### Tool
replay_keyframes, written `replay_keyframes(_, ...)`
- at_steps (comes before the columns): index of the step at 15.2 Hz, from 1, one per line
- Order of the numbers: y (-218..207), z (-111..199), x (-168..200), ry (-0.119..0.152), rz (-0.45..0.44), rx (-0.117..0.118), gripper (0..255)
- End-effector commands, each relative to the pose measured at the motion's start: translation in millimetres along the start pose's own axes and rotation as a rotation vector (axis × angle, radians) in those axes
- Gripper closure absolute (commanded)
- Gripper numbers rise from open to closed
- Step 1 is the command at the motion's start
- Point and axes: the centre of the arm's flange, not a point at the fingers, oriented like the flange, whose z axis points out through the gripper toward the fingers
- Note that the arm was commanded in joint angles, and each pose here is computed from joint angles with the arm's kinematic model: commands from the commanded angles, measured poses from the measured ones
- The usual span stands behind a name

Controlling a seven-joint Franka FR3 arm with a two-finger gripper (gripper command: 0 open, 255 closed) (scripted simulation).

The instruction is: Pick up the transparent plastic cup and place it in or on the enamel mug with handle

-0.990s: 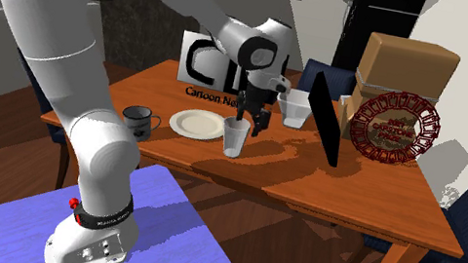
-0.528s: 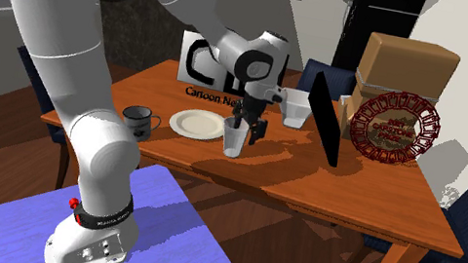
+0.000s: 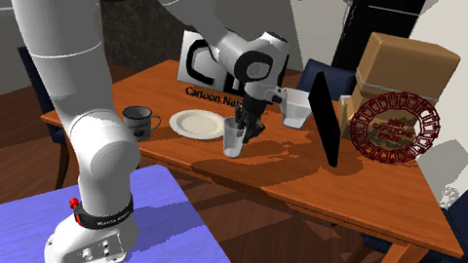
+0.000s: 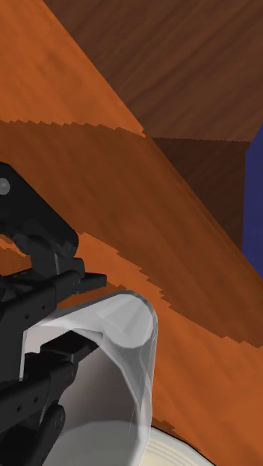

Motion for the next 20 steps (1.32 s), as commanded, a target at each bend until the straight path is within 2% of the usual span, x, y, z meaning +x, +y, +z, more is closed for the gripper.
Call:
replay_keyframes(1,0,0,0,0.0,0.0,0.0,255)
replay_keyframes(8,0,0,0,0.0,0.0,0.0,255)
replay_keyframes(20,-7,-63,-4,0.0,0.0,0.0,255)
